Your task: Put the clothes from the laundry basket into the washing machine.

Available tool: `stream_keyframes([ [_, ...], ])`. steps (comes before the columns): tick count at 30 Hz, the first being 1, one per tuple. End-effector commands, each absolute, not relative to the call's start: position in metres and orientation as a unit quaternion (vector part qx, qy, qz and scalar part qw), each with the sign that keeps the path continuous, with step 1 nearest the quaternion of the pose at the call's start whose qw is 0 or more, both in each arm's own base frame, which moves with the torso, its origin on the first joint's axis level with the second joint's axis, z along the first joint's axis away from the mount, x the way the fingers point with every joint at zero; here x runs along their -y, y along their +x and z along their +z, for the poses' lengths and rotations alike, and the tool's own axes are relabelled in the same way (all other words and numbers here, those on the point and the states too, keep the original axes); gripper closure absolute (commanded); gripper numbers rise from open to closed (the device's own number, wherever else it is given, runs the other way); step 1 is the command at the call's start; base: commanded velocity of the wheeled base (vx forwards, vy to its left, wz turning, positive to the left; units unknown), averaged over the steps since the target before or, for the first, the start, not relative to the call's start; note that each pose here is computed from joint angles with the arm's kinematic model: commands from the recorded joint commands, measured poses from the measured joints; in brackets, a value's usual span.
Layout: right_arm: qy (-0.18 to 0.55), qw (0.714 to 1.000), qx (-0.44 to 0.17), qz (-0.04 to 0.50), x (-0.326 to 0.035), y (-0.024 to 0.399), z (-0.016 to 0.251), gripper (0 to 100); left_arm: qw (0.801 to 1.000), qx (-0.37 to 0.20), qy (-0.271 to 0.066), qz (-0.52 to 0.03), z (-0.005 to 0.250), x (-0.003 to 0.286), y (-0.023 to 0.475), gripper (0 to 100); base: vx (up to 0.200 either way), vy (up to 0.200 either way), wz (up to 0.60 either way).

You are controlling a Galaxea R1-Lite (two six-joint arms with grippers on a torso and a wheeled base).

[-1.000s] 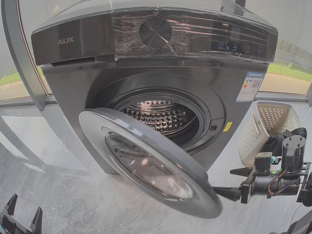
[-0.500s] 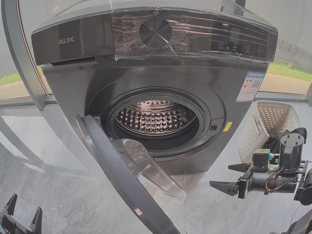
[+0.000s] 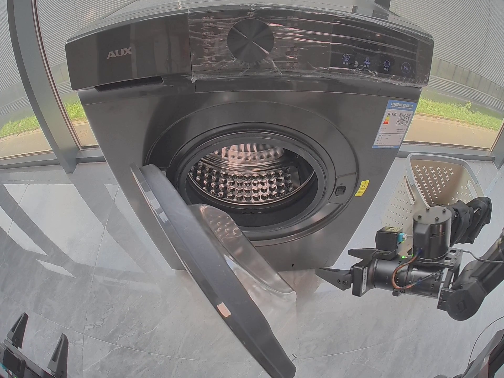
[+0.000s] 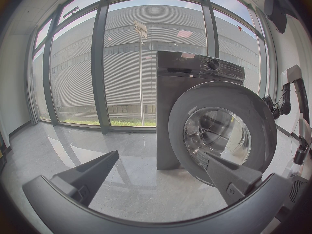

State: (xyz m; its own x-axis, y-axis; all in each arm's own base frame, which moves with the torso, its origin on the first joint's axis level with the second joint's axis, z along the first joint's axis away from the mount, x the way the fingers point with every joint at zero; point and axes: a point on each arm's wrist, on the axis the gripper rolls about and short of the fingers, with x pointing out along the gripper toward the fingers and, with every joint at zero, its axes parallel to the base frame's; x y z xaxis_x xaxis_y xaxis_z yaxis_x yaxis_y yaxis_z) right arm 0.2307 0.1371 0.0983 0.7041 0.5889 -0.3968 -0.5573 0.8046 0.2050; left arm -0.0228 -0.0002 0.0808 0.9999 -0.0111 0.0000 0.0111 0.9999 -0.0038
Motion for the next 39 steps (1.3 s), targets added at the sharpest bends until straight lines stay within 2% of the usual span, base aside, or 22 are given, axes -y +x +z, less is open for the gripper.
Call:
stream_keyframes([
  [1,0.027,0.916,-0.258,0.307,-0.154,0.256,0.068,0,1.000,0.002,-0.003,-0.005,0.076,0.000,-0.023,0,0.000,0.000,0.00],
  [8,0.023,0.914,-0.273,0.300,-0.164,0.268,0.053,0,1.000,0.002,-0.003,-0.005,0.076,0.000,-0.023,0,0.000,0.000,0.00],
  [13,0.019,0.909,-0.266,0.319,-0.175,0.262,0.051,0,1.000,0.002,-0.003,-0.005,0.076,0.000,-0.023,0,0.000,0.000,0.00],
  [25,0.013,0.880,-0.258,0.399,-0.198,0.222,0.053,0,1.000,0.002,-0.003,-0.005,0.076,0.000,-0.023,0,0.000,0.000,0.00],
  [31,0.026,0.890,-0.231,0.392,-0.202,0.235,0.063,0,1.000,0.002,-0.002,-0.005,0.076,0.000,-0.023,0,0.000,0.000,0.00],
  [36,0.045,0.897,-0.210,0.386,-0.204,0.251,0.073,0,1.000,0.002,-0.002,-0.005,0.076,0.000,-0.023,0,-0.200,0.000,0.00],
  [39,0.046,0.899,-0.211,0.380,-0.208,0.263,0.064,0,1.000,0.002,-0.002,-0.005,0.076,0.000,-0.023,0,-0.067,0.000,0.00],
])
